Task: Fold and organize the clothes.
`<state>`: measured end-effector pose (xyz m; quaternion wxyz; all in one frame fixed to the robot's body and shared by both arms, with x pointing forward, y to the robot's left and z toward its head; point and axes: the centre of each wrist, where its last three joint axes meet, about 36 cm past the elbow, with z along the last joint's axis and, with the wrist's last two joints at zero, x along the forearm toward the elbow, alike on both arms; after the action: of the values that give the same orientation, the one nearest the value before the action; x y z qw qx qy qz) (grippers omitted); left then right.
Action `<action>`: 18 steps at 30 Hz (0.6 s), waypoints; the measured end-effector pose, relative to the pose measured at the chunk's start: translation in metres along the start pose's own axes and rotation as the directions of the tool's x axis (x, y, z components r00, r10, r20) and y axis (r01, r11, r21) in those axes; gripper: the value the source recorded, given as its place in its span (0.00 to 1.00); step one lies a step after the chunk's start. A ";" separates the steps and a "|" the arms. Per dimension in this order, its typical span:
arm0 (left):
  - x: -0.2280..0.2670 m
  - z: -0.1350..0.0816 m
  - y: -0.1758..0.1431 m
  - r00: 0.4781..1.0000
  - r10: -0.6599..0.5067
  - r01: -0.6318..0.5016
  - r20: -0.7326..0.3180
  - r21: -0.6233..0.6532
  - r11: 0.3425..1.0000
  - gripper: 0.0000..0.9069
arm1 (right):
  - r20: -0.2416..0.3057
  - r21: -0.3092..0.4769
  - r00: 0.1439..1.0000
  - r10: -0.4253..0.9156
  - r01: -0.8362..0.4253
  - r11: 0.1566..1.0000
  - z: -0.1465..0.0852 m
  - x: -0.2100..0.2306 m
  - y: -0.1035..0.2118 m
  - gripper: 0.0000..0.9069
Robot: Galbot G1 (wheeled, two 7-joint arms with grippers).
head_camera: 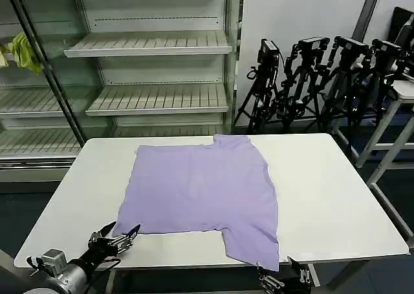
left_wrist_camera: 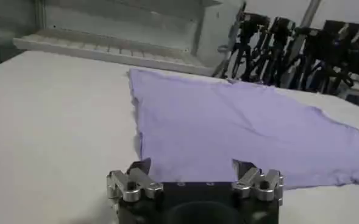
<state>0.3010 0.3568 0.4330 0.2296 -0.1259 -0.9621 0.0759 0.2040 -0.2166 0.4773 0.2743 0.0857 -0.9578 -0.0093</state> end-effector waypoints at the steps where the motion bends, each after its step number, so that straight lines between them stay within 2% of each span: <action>1: 0.000 0.001 0.001 1.000 -0.003 0.003 -0.003 -0.001 1.000 1.00 | -0.001 0.000 1.000 -0.001 0.001 1.000 0.001 0.000 0.000 1.00; 17: -0.002 0.011 0.010 1.000 -0.019 0.018 -0.023 -0.021 1.000 1.00 | -0.015 0.008 1.000 -0.001 0.001 1.000 0.006 -0.007 -0.001 1.00; 18: -0.002 0.011 0.010 1.000 -0.019 0.018 -0.024 -0.023 1.000 0.94 | -0.016 0.009 1.000 -0.001 0.001 1.000 0.007 -0.007 -0.001 1.00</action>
<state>0.2993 0.3648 0.4202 0.2405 -0.1204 -0.9612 0.0615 0.2067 -0.2163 0.4679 0.2815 0.0874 -0.9556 -0.0046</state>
